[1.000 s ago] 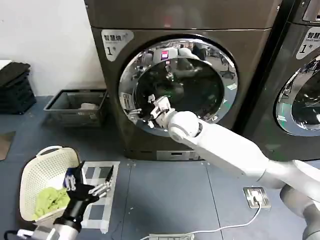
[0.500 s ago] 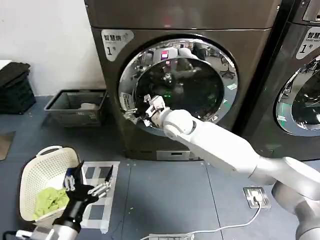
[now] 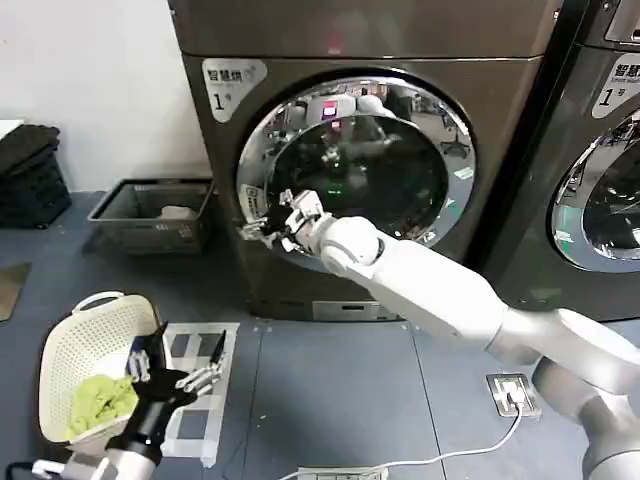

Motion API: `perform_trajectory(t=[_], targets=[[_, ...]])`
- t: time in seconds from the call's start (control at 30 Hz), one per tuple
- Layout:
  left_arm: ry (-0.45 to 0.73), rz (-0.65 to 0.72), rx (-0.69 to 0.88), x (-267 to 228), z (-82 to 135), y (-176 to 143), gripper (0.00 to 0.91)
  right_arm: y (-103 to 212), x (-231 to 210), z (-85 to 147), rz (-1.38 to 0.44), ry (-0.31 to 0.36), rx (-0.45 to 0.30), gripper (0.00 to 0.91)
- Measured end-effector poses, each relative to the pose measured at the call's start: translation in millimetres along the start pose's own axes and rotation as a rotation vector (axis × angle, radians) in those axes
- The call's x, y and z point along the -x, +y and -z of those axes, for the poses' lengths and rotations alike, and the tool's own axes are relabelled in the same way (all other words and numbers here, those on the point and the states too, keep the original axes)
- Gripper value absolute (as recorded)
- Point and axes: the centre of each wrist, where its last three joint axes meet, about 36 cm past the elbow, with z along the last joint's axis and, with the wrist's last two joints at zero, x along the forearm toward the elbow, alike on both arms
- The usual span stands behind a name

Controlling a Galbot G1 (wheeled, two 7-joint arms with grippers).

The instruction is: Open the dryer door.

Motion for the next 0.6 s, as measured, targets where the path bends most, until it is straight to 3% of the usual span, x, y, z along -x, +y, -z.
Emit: perform_trajectory(t=[0.6], targets=[[0.002, -0.002, -0.003, 0.8, -1.6, -1.0, 0.907, -7.0, 4.5, -8.1, 0.050, -0.009, -0.003, 0.907]])
